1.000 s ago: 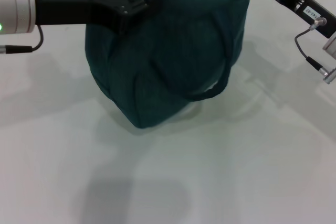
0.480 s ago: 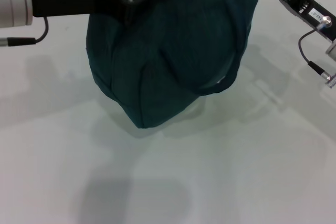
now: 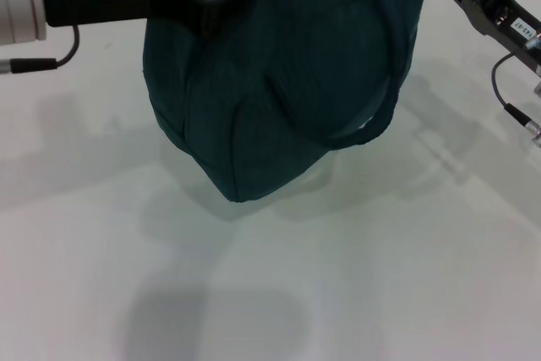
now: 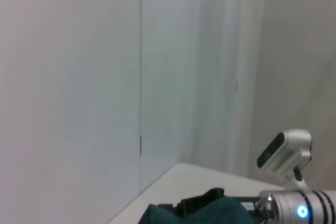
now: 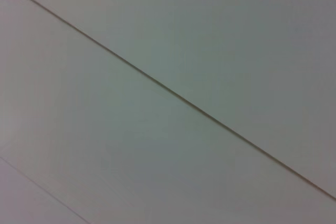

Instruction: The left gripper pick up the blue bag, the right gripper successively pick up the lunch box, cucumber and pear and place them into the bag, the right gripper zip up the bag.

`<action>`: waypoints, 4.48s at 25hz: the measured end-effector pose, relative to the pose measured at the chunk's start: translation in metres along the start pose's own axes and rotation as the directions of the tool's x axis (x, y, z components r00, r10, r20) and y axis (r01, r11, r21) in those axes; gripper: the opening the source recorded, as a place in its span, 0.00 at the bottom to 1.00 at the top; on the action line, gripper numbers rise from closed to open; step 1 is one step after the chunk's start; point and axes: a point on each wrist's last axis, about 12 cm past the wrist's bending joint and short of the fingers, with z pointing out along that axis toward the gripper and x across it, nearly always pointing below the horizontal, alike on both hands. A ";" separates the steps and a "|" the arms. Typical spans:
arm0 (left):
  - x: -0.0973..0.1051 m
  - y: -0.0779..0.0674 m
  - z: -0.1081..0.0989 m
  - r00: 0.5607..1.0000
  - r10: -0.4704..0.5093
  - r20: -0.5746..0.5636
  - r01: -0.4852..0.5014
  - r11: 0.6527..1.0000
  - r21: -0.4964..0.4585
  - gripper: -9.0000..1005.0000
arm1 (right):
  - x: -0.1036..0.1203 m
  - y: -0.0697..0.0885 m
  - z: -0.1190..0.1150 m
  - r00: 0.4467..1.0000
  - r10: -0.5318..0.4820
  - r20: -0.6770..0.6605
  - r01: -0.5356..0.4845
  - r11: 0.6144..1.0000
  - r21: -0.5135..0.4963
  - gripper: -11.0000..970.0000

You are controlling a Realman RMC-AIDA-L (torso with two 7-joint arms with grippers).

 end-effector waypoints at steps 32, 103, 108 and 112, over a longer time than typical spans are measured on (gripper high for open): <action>0.002 0.012 0.023 1.000 -0.018 0.017 0.018 1.000 0.015 0.06 | -0.018 -0.011 -0.056 0.985 -0.092 0.146 0.091 0.996 0.015 0.59; 0.092 0.047 -0.018 0.982 -0.125 0.140 0.093 0.972 0.218 0.72 | 0.006 0.055 -0.043 0.645 -0.764 -0.014 0.566 0.489 -0.663 0.91; 0.116 0.032 -0.032 0.993 -0.060 0.102 0.034 0.971 0.235 0.72 | 0.011 0.052 -0.036 0.622 -0.776 -0.106 0.525 0.514 -0.678 0.91; 0.130 0.022 -0.036 0.997 -0.046 0.064 0.026 0.959 0.282 0.72 | 0.017 0.050 -0.031 0.597 -0.786 -0.160 0.501 0.522 -0.690 0.91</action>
